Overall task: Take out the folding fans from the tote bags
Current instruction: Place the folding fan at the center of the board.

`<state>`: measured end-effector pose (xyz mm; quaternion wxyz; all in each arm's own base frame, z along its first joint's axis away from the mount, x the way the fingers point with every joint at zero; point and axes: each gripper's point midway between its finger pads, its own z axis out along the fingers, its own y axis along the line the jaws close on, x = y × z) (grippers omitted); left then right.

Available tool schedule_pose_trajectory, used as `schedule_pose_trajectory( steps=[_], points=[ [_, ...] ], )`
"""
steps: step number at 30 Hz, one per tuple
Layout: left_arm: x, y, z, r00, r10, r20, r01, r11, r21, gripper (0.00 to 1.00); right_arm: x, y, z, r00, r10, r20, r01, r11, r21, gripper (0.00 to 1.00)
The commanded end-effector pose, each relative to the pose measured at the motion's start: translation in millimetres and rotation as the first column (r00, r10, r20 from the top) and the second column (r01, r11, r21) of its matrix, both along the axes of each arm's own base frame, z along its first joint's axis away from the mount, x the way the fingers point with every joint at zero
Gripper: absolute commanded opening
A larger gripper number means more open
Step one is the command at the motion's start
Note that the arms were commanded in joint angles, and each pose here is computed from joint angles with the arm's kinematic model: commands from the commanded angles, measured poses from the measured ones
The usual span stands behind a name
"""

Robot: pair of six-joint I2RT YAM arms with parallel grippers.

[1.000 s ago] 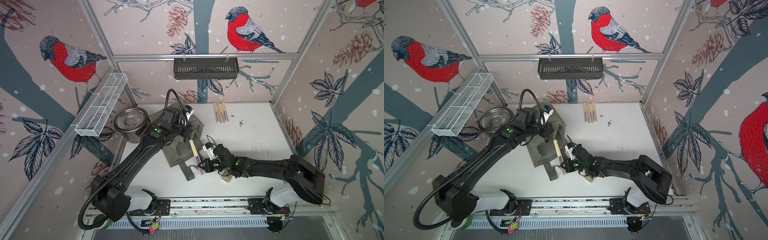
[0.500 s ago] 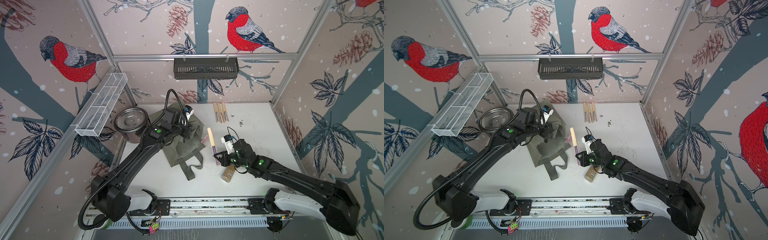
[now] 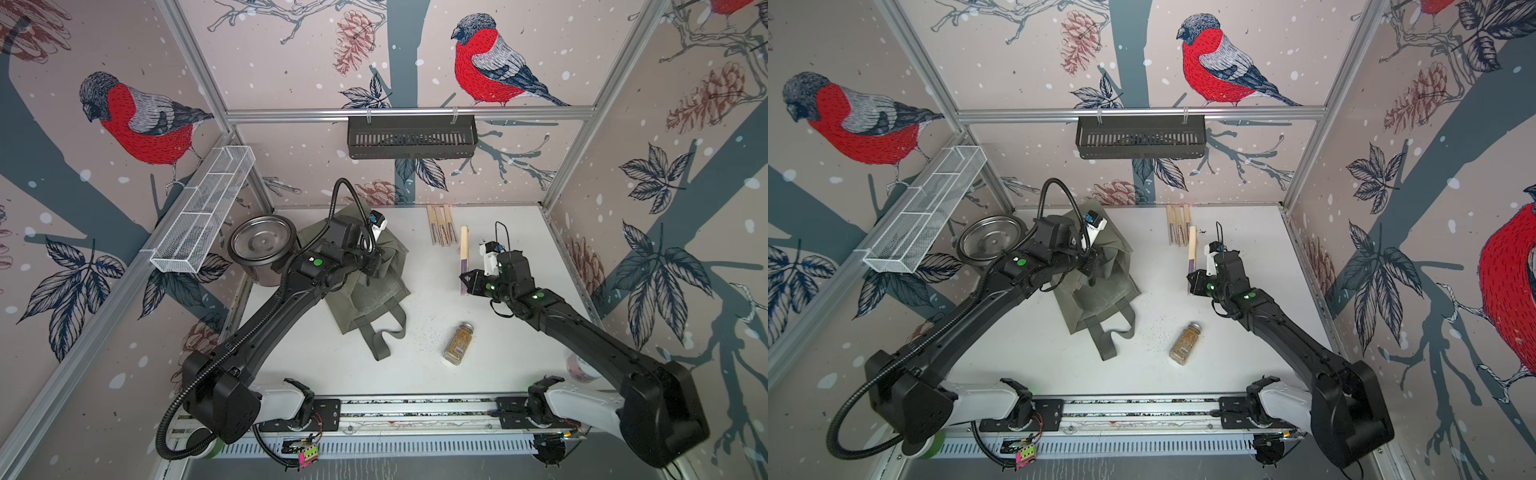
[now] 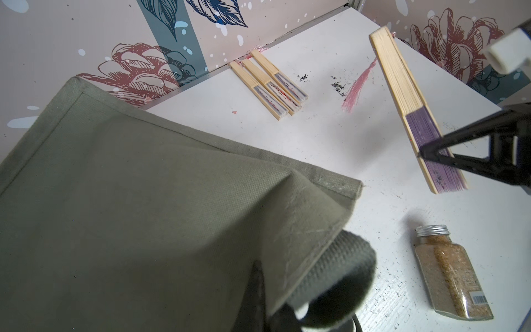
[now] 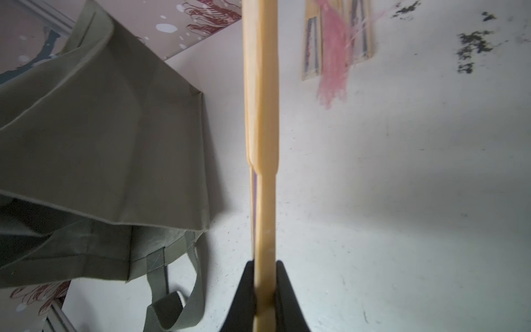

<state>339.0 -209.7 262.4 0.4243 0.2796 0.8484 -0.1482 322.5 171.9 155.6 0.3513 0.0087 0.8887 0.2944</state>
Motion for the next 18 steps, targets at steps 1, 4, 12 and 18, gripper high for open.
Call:
schedule_pose_trajectory(
  steps=[1,4,12,18],
  points=[
    [4,-1,11,0.999,0.005,0.041,-0.004,1.000,-0.018,0.00,20,-5,-5,1.000,0.008,-0.008,-0.008,1.000,-0.002,0.12],
    [5,-1,9,0.999,0.008,0.039,-0.007,1.000,-0.014,0.00,43,-15,-11,1.000,-0.020,-0.011,0.020,0.999,-0.026,0.12],
    [5,0,11,0.999,0.010,0.045,-0.009,1.000,-0.015,0.00,101,-41,-26,0.992,-0.115,-0.047,0.111,0.990,-0.090,0.12],
    [5,-1,10,0.999,0.007,0.045,-0.007,1.000,-0.016,0.00,145,-48,-39,0.989,-0.120,-0.091,0.109,0.987,-0.120,0.12]
  ],
)
